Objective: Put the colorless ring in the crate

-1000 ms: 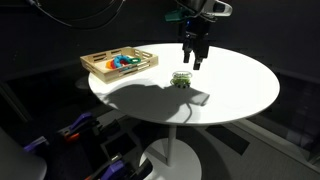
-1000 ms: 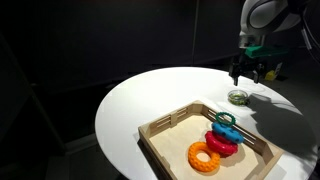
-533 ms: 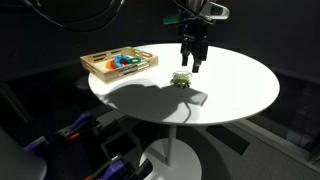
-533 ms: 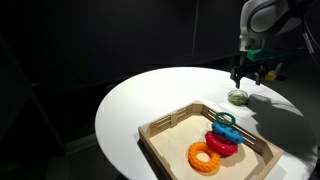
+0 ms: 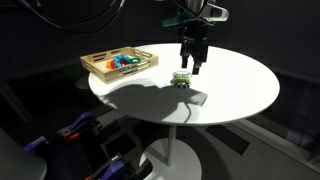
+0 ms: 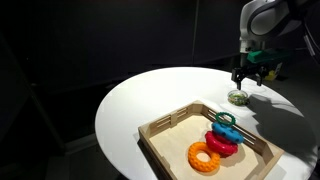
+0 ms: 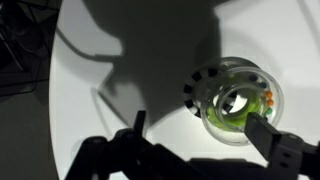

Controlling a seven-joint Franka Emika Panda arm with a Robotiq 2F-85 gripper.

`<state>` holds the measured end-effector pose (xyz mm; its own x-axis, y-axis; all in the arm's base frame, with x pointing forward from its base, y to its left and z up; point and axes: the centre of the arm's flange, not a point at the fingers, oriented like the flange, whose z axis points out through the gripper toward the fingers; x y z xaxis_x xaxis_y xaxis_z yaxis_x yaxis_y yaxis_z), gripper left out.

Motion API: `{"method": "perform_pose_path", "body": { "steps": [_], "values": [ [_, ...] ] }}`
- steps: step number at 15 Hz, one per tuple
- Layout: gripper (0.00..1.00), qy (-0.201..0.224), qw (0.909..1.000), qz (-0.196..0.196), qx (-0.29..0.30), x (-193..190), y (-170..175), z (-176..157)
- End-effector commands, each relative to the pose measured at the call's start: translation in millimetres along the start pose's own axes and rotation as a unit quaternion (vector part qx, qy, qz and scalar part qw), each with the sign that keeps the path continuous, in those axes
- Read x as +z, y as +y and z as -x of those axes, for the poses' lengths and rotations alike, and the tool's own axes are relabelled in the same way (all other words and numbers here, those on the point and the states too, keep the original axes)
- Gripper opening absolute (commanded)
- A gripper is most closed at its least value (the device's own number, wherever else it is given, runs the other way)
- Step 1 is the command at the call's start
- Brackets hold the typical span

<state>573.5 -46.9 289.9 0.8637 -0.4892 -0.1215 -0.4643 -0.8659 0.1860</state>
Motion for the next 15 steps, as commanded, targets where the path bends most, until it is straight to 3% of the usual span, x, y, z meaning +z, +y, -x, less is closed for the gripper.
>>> {"method": "perform_pose_path", "body": {
  "steps": [1, 9, 10, 11, 15],
  "values": [
    [1.0, 0.006, 1.0, 0.005, 0.004, 5.5, -2.1, -4.2],
    [1.0, 0.03, 0.9996, -0.002, 0.001, 29.7, -14.8, -10.9],
    [0.75, 0.03, 0.9995, -0.002, 0.001, 32.0, -15.7, -11.1],
    [0.74, 0.032, 0.9995, -0.001, 0.002, 33.6, -16.8, -11.3],
    [0.4, 0.035, 0.9993, -0.006, 0.01, 33.0, -20.2, -12.7]
  ]
}}
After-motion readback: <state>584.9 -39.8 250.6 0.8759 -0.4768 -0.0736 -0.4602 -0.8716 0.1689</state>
